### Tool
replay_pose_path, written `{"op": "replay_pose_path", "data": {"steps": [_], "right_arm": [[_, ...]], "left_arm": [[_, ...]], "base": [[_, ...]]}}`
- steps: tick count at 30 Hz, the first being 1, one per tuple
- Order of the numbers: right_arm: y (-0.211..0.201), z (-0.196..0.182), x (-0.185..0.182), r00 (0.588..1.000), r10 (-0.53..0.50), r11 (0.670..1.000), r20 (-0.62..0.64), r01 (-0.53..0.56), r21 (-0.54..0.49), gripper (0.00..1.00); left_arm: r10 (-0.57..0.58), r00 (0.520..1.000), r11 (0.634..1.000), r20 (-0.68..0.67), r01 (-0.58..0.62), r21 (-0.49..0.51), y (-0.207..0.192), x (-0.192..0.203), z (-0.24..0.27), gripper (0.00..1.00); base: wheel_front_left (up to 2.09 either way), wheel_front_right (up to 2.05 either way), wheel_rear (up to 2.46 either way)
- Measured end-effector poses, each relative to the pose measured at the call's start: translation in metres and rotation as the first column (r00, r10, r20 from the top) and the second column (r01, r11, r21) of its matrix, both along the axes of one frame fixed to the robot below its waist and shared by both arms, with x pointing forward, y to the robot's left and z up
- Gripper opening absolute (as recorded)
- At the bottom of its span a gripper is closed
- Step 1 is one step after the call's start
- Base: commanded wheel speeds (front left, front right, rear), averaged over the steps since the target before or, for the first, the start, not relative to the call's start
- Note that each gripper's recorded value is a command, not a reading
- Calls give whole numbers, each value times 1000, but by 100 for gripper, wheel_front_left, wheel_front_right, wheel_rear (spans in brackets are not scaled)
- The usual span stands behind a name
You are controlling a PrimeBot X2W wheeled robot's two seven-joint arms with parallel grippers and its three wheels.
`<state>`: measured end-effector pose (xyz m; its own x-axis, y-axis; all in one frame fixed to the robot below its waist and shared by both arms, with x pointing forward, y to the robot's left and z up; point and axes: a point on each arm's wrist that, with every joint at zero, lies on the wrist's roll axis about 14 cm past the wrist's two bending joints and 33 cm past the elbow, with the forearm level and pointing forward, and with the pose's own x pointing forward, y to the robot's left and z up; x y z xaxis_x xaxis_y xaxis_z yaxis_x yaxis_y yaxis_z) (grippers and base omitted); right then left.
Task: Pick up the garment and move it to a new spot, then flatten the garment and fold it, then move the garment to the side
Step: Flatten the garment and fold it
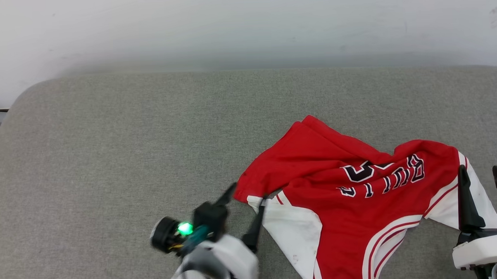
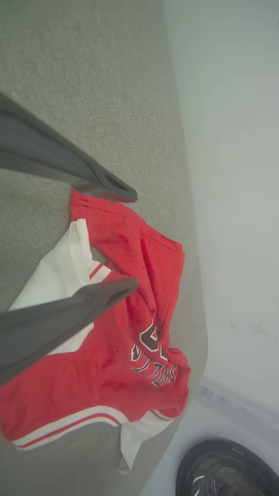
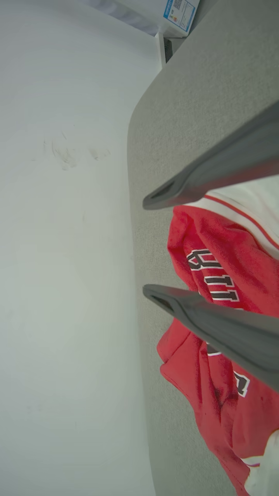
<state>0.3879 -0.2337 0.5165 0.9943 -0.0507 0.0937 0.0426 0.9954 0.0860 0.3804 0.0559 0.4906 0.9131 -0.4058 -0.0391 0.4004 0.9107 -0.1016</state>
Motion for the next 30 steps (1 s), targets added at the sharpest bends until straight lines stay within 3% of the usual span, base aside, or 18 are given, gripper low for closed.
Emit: {"op": "replay_pose_path", "data": {"steps": [4, 12, 18, 30], "right_arm": [[-6, -7, -2, 999, -19, 1000, -26, 19, -4, 100], [-9, -22, -8, 997, -33, 999, -70, 33, -2, 100], [-23, -30, -12, 993, -75, 997, -90, 75, -5, 100], [-33, -45, -14, 986, -110, 994, -128, 110, -2, 100]], "left_arm": [[-155, 974, 978, -166, 174, 111, -41, -4, -13, 100], [-306, 885, 877, -352, 406, 257, -87, -15, -17, 100], [-323, 845, 827, -427, 471, 307, -93, -16, -42, 100], [-321, 828, 813, -460, 489, 315, -101, -3, -72, 100]], "base": [[0, 0, 0], [0, 0, 0], [0, 0, 0], [0, 0, 0]]}}
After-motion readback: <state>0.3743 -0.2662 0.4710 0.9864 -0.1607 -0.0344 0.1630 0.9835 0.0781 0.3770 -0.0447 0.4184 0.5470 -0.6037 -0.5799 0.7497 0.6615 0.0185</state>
